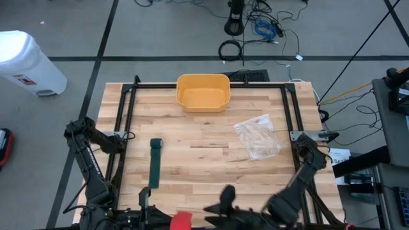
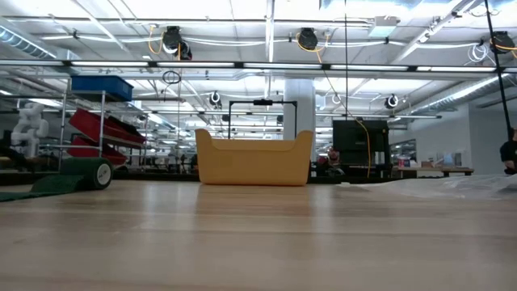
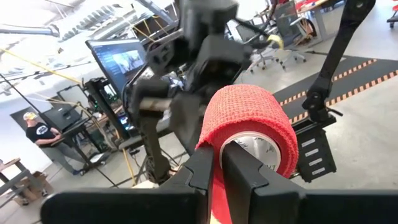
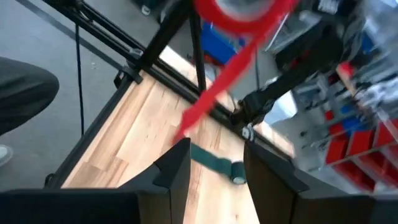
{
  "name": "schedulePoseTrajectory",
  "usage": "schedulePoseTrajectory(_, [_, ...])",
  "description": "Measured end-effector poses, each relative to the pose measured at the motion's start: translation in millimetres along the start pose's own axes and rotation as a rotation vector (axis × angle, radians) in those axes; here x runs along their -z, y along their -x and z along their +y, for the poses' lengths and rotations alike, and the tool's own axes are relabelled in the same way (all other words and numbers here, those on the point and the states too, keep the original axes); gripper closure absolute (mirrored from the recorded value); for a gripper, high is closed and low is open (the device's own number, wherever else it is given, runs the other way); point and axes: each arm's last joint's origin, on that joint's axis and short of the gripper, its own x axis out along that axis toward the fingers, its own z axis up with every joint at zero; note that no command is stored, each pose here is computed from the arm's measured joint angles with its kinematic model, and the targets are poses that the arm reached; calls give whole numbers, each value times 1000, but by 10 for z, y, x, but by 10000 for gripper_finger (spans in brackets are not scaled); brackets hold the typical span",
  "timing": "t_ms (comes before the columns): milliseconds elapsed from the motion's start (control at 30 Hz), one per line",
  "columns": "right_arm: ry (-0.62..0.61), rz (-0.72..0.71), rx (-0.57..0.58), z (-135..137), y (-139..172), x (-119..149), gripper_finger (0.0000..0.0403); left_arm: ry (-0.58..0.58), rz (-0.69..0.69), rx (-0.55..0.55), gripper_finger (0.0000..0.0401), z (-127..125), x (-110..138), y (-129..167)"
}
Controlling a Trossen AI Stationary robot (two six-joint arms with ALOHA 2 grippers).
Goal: Roll bandage
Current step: Roll the red bandage
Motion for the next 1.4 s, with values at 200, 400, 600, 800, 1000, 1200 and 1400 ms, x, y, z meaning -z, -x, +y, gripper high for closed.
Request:
schedulePoseTrajectory(200, [64, -58, 110, 247, 418, -83, 271, -1, 7, -12, 372, 24, 14, -36])
schedulePoseTrajectory(400, [60, -77, 302, 277, 595, -170, 271, -2, 23, -40, 372, 109, 68, -167])
schedulePoseTrajectory(600, [64, -61, 317, 229, 530, -160, 271, 9, 5, 5, 372, 157, 110, -268])
schedulePoseTrajectory(800, [41, -78, 266, 172, 434, -178, 271, 3, 4, 15, 372, 154, 116, -272])
schedulePoseTrajectory(1000, [0, -91, 248, 72, 299, -200, 271, 1, -6, 38, 372, 158, 121, -288])
schedulePoseTrajectory(1200, [-38, -148, 189, 43, 263, -259, 271, 2, -6, 37, 372, 160, 122, -290])
schedulePoseTrajectory(1400, [-51, -164, 171, 13, 227, -272, 271, 8, -4, 32, 372, 171, 129, -305])
